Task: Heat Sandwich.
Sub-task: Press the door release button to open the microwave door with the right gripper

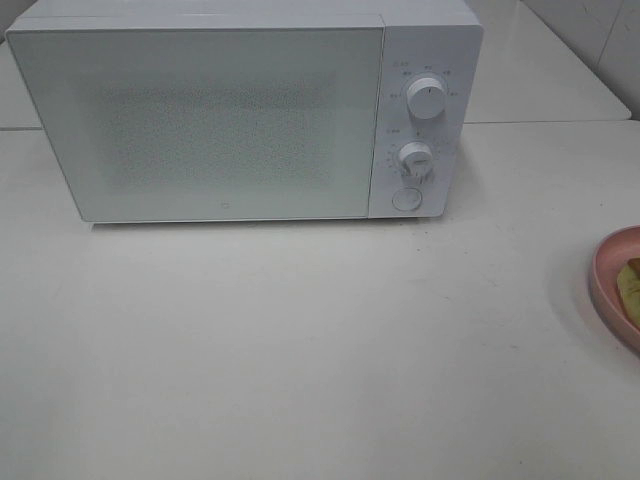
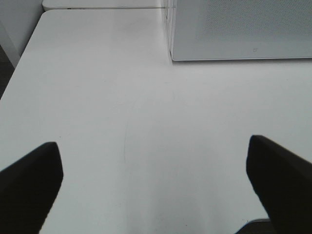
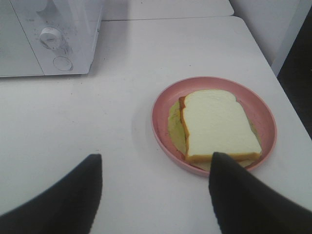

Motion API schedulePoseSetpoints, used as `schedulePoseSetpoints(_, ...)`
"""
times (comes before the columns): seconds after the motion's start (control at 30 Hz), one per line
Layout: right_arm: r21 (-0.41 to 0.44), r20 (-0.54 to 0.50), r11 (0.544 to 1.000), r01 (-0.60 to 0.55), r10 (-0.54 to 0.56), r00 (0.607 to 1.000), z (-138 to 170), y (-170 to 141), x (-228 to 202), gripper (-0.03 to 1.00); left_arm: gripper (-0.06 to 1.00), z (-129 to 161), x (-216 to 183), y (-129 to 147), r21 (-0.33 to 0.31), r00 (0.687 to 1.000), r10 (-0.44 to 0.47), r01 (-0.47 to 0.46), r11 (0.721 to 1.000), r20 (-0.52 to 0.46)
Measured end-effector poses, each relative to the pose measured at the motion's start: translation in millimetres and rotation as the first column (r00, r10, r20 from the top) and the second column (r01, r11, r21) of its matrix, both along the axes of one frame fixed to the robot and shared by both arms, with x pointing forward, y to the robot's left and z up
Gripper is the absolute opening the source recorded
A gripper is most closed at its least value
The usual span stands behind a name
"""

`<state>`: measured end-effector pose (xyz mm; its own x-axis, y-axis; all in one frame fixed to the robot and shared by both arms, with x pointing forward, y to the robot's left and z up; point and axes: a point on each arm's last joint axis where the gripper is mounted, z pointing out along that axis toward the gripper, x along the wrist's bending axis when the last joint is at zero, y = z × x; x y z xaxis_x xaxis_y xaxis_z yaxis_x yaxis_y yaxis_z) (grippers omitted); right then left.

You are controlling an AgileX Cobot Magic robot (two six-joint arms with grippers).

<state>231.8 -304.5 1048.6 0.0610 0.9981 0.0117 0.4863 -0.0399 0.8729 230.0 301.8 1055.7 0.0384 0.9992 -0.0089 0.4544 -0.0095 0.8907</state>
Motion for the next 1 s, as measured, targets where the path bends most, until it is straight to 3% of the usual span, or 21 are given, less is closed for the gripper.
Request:
schedulePoseSetpoints(0.5, 0.0, 0.0, 1.0, 0.0, 0.0, 1.0, 0, 0, 0, 0.62, 0.97, 0, 0, 0, 0.0, 1.0, 0.0, 0.0, 1.0, 0.0)
schedulePoseSetpoints(0.77, -0.005, 0.062, 1.0, 0.001, -0.001, 0.998, 13, 0, -1, 0.73, 0.97, 0, 0, 0, 0.0, 1.0, 0.0, 0.0, 1.0, 0.0)
schedulePoseSetpoints(1.0, -0.012, 0.02, 1.0, -0.001, 0.001, 1.0, 18, 0, 17, 0.77, 0.97, 0, 0, 0, 0.0, 1.0, 0.0, 0.0, 1.0, 0.0)
